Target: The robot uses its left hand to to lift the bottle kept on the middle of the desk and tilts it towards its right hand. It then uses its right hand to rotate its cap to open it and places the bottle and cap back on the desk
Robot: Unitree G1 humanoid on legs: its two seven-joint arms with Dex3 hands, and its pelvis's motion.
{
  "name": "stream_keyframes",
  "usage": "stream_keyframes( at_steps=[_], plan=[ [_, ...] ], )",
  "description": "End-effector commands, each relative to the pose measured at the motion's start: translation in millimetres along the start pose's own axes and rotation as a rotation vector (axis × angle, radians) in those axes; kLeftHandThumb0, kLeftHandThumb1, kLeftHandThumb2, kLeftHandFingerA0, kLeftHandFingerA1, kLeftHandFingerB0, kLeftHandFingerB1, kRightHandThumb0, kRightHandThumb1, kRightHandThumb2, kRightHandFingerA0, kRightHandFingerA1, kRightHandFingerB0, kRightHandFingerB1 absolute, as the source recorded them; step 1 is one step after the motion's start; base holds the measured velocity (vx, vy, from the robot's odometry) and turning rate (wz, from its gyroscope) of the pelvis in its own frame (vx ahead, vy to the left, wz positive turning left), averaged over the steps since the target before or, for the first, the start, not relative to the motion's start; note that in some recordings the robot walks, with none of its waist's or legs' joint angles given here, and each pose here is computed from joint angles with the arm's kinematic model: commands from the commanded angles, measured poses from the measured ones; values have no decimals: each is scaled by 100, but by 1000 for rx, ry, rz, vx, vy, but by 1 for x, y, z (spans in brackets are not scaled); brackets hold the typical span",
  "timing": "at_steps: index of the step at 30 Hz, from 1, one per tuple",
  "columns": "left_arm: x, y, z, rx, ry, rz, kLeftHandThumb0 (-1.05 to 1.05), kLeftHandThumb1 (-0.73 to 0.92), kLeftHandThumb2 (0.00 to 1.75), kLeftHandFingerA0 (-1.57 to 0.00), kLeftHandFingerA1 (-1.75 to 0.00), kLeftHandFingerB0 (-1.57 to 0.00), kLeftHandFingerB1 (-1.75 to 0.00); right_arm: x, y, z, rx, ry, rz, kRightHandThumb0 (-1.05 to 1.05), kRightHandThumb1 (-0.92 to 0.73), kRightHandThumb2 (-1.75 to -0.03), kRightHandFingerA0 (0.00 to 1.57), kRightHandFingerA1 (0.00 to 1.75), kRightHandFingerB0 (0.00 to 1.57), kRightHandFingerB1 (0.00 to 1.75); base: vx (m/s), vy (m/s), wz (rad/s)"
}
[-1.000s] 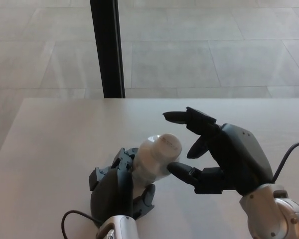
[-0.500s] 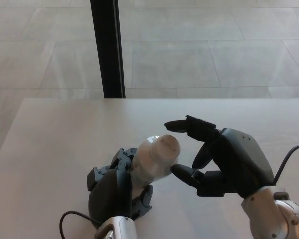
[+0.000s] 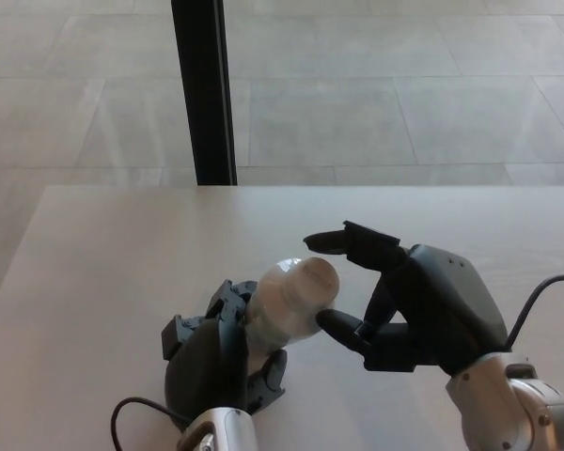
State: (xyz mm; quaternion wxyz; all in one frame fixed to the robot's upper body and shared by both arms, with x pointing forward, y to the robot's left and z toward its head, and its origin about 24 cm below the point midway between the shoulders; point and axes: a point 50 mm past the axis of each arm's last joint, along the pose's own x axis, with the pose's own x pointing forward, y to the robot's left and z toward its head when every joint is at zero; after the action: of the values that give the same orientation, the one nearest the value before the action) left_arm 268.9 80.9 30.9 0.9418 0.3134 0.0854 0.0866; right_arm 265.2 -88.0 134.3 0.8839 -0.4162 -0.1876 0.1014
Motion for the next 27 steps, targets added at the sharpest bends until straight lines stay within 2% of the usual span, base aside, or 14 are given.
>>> stream_keyframes(
  at_steps=[1, 4, 5, 6, 8, 12, 15, 17, 18, 19, 20, 21, 25, 27],
  plan=[
    [-8, -9, -29, 62, 137, -60, 21, 81, 89, -63, -106, -49, -77, 1, 0, 3, -17, -20, -10, -52, -65, -59, 103, 113, 48, 48, 0, 0, 0],
    [-8, -9, -28, 60, 149, -54, 19, 83, 85, -64, -109, -47, -73, 0, 1, 4, -21, -21, -6, -52, -65, -59, 104, 115, 48, 48, 0, 0, 0],
    [-8, -9, -28, 59, 152, -55, 7, 92, 65, -58, -110, -48, -68, 0, 1, 3, -21, -24, -4, -53, -65, -59, 104, 116, 47, 48, 0, 0, 0],
    [-8, -8, -29, 66, 149, -58, 15, 81, 87, -63, -93, -40, -62, 0, 1, 3, -21, -25, -2, -54, -65, -59, 104, 117, 46, 48, 0, 0, 0],
    [-9, -8, -29, 74, 143, -60, 7, 92, 65, -60, -114, -51, -68, 0, 2, 4, -16, -32, 3, -55, -64, -59, 104, 115, 46, 47, 0, 0, 0],
    [-8, -9, -29, 55, 158, -52, 8, 92, 63, -58, -115, -48, -65, -1, 1, 3, -17, -37, 0, -53, -65, -60, 104, 120, 46, 47, 0, 0, 0],
    [-8, -8, -30, 65, 163, -59, 8, 92, 67, -59, -89, -41, -54, -1, 1, 2, -23, -30, -2, -51, -69, -62, 105, 123, 50, 49, 0, 0, 0],
    [-8, -8, -30, 87, 151, -65, 9, 92, 67, -59, -91, -42, -55, -2, 1, 1, -23, -27, 0, -48, -70, -61, 103, 135, 53, 49, 0, 0, 0],
    [-8, -8, -30, 90, 149, -63, 8, 91, 66, -58, -80, -40, -53, -2, 1, 1, -25, -28, -2, -40, -72, -69, 94, 159, 67, 61, 0, 0, 0],
    [-8, -8, -30, 90, 145, -57, 8, 90, 65, -60, -91, -43, -56, -3, 1, 1, -35, -32, -7, -36, -72, -65, 94, 173, 75, 70, 0, 0, 0],
    [-8, -8, -30, 78, 147, -53, 7, 91, 65, -60, -98, -44, -57, -3, 1, 1, -42, -32, -9, -40, -54, -99, 124, 138, 81, 84, 0, 0, 0],
    [-8, -8, -31, 61, 146, -44, 8, 91, 64, -61, -107, -46, -60, -3, 1, 1, -43, -35, -6, -33, -71, -74, 95, 175, 86, 88, 0, 0, 0],
    [-9, -8, -32, 80, 145, -53, 9, 91, 66, -57, -78, -41, -54, -3, 1, 2, -53, -52, -10, -33, -64, -85, 100, 168, 88, 98, 0, 0, 0],
    [-10, -9, -32, 75, 147, -51, 8, 91, 66, -58, -90, -42, -56, -3, 1, 2, -56, -63, -20, -33, -59, -87, 101, 170, 88, 97, 0, 0, 0]
  ],
)
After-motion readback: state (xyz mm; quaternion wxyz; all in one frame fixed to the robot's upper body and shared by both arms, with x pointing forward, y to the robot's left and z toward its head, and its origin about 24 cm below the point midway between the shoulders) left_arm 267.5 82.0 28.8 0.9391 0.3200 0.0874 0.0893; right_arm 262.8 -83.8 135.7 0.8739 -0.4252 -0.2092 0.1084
